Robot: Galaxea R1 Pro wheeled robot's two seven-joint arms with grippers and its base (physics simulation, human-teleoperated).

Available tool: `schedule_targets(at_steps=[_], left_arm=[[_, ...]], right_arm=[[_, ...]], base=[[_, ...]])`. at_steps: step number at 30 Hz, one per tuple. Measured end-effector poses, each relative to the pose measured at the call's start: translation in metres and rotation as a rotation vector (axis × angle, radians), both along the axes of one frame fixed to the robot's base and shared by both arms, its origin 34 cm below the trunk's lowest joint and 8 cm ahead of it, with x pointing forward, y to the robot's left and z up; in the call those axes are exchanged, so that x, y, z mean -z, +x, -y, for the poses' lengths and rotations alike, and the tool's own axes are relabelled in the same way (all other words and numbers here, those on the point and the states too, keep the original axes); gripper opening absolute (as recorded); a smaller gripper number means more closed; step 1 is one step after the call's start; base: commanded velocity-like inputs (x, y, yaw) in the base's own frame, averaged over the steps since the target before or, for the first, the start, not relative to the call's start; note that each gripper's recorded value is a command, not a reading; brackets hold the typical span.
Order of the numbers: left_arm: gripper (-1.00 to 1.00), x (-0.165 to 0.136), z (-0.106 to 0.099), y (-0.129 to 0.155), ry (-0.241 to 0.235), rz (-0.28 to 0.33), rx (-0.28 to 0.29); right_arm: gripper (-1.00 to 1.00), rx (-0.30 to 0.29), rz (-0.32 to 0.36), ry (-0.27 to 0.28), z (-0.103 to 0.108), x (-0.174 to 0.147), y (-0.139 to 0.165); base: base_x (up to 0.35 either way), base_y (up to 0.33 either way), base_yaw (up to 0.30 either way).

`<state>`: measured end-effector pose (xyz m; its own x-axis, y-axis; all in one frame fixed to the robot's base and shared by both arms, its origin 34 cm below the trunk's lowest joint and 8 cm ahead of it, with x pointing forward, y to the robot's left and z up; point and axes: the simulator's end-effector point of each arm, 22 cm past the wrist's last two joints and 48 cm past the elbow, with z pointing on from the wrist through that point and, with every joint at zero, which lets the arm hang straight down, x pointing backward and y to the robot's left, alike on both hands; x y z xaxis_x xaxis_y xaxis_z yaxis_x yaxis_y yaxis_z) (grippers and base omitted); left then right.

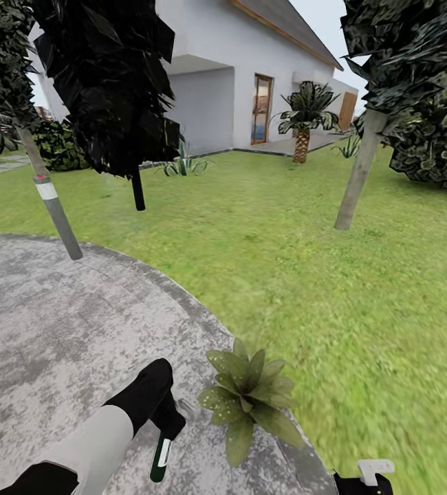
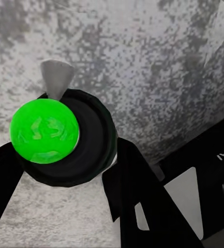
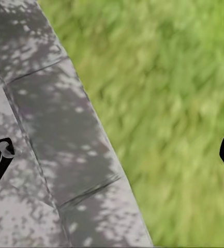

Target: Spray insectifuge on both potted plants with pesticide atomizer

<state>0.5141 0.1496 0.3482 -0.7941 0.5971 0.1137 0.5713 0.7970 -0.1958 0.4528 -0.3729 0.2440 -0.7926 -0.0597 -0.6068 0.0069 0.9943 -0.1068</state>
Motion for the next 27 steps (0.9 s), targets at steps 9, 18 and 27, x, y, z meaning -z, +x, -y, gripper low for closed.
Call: schedule_targets(at_steps=[9,18,27], left_arm=[[-1.00,0.0001,-0.0007,0.0000,-0.001,-0.001,-0.003],[-1.00,-0.0004,0.0000,0.0004,-0.001,0.000,-0.004],[-1.00,-0.0002,-0.0010,0.0006,0.000,0.001,-0.004]], right_arm=[[1.00,0.003,0.001,-0.001,0.0003,0.0000,0.0001],[1.00,0.003,0.000,0.000,-0.0003,0.0002,-0.0001],[1.00,0.003,0.000,0.000,-0.0003,0.0002,-0.0001]], base=[[-0.077,-0.270,0.017],[-0.036,-0.270,0.254],[-0.012,-0.271,0.279]])
